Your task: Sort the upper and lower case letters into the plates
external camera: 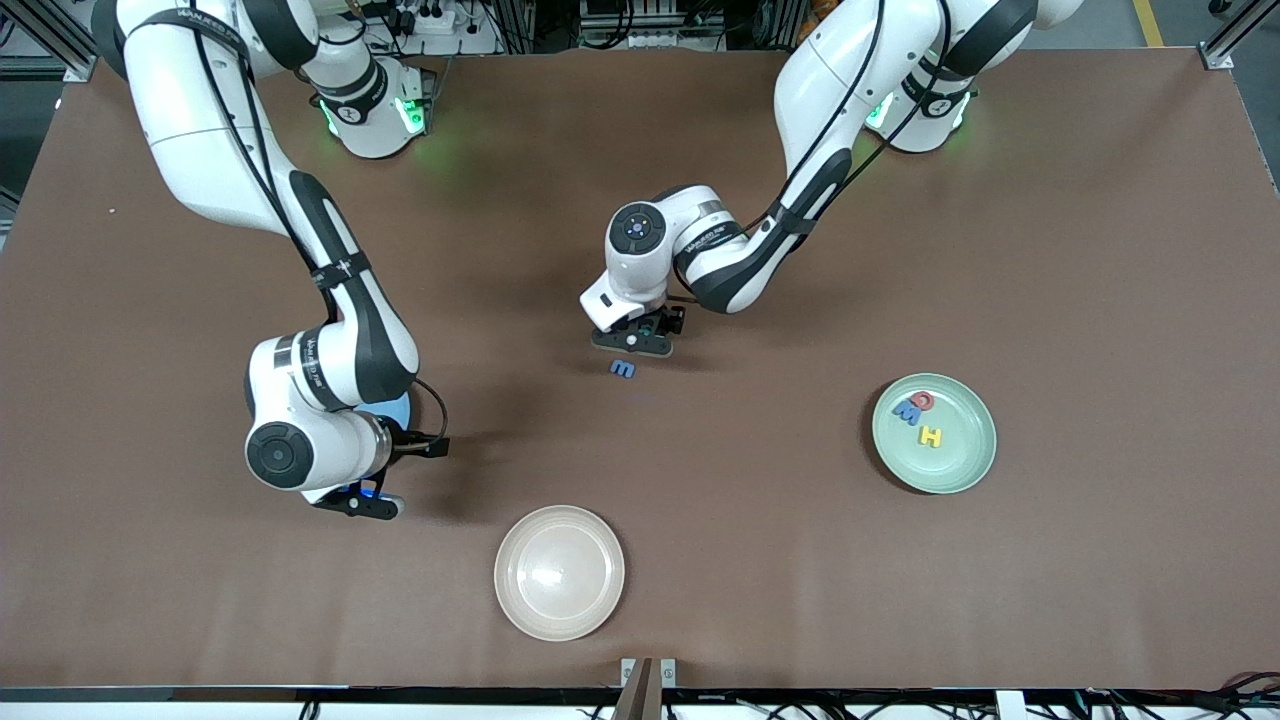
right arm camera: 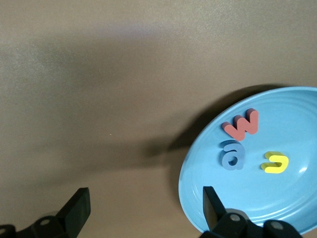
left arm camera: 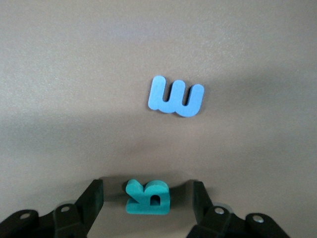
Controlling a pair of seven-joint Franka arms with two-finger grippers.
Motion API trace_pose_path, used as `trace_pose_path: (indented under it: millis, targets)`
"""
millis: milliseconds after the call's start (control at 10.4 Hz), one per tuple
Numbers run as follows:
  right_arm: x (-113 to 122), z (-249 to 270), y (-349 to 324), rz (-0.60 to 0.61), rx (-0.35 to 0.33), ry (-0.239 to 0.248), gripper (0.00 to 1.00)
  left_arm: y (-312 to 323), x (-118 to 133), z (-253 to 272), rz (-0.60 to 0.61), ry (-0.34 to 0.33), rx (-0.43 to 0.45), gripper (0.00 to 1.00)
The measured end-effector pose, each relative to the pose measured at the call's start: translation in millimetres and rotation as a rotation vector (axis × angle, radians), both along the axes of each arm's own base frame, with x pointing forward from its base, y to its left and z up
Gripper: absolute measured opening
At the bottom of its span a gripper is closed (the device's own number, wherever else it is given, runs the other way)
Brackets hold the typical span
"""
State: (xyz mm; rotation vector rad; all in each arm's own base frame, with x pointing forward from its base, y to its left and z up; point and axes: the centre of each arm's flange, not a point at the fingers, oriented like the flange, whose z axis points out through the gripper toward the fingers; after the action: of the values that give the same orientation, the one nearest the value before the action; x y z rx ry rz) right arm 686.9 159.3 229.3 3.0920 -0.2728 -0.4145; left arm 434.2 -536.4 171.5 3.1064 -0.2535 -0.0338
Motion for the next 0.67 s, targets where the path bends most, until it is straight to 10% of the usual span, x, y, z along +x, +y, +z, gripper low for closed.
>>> trace_pose_path:
  millis: [672]
  targets:
    - [-0.8,0.0,3.4,0.005,0.001,0.000,1.00,-0.1,0.4,1.0,0.000,0.003,0.009,0.56]
